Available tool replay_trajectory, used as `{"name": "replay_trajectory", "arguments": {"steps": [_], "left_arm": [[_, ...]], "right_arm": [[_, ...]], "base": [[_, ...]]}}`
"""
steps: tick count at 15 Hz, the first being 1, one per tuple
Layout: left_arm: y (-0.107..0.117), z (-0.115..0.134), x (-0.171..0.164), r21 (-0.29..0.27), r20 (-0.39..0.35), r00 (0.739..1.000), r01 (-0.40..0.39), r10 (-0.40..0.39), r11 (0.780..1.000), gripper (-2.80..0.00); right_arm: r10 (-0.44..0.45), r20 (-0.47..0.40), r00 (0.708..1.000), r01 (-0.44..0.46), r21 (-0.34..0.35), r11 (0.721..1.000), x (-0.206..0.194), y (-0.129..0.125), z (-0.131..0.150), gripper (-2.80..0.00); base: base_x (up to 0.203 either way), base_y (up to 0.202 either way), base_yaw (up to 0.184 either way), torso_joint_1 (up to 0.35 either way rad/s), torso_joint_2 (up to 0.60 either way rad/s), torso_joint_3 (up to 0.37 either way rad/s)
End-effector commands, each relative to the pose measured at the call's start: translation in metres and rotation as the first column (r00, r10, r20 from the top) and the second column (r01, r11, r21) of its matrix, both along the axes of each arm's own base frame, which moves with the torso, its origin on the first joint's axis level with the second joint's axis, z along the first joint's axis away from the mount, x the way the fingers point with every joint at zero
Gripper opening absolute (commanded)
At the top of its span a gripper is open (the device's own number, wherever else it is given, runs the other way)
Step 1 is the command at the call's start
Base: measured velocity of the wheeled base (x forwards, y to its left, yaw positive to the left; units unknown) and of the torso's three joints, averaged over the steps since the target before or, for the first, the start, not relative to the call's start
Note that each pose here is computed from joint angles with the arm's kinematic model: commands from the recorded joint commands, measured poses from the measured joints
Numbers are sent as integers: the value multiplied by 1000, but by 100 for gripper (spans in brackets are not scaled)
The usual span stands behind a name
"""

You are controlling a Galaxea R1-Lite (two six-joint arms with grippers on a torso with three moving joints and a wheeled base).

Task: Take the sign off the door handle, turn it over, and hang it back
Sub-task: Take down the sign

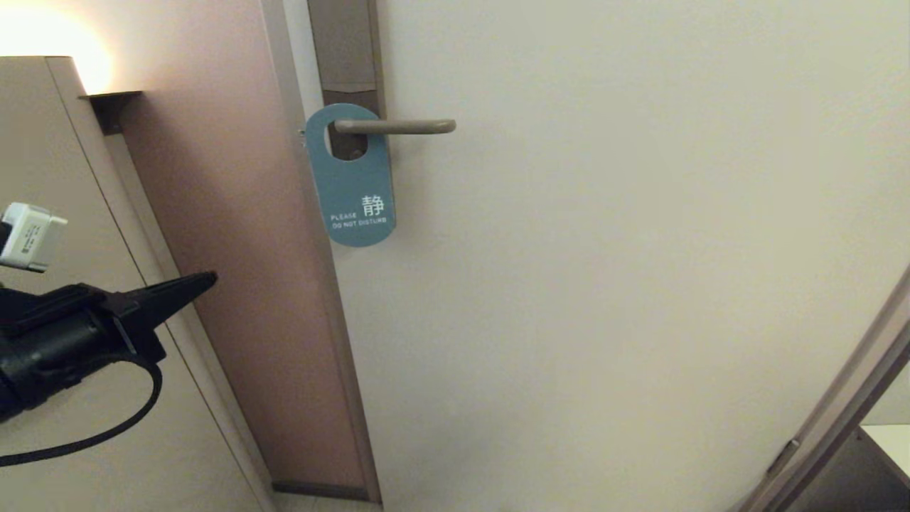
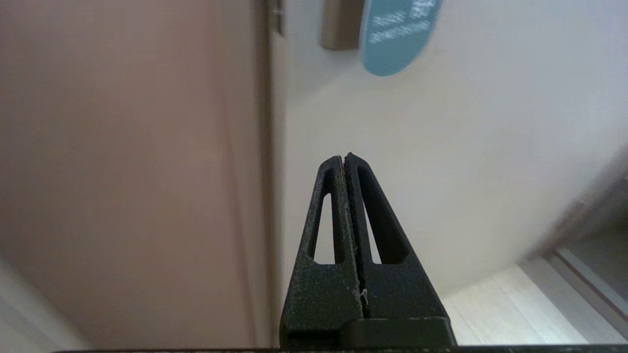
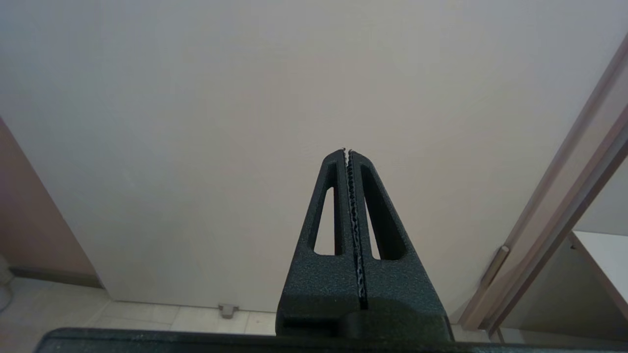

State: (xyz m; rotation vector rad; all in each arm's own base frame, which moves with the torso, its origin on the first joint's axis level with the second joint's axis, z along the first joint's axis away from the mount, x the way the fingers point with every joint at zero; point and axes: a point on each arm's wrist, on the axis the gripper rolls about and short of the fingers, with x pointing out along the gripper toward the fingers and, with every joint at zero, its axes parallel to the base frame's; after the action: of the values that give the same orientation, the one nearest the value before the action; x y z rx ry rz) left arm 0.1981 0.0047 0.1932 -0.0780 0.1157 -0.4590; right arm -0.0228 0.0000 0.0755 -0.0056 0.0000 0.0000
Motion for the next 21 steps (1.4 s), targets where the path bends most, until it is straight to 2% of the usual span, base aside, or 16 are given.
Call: {"name": "replay_trajectory", "arguments": {"steps": [1,3,6,14,15,21], "left_arm": [[1,-5,16,-7,-29,999,26,-26,1000,-280],[2,-2,32,-11,-27,999,46,-46,999,-280],[2,-2,50,-33,-35,991,128,-129,991,-280],[4,1,74,-28,-11,991,134,-134,991,-280],[4,-1,77,-26,-2,991,135,-136,990,0],[-3,3,81,-16,27,986,165,-164,986,0]], "right_arm": [[0,0,1000,0,-1,1000,0,0,0,-280],[0,0,1000,0,-1,1000,0,0,0,-280],[0,0,1000,0,-1,1000,0,0,0,-280],[0,0,1000,0,-1,1000,0,0,0,-280],[0,0,1000,0,-1,1000,0,0,0,-280],[0,0,1000,0,-1,1000,0,0,0,-280]], "base": [[0,0,0,0,0,0],[0,0,0,0,0,0],[0,0,0,0,0,0],[0,0,0,0,0,0],[0,0,0,0,0,0],[0,0,0,0,0,0]]}}
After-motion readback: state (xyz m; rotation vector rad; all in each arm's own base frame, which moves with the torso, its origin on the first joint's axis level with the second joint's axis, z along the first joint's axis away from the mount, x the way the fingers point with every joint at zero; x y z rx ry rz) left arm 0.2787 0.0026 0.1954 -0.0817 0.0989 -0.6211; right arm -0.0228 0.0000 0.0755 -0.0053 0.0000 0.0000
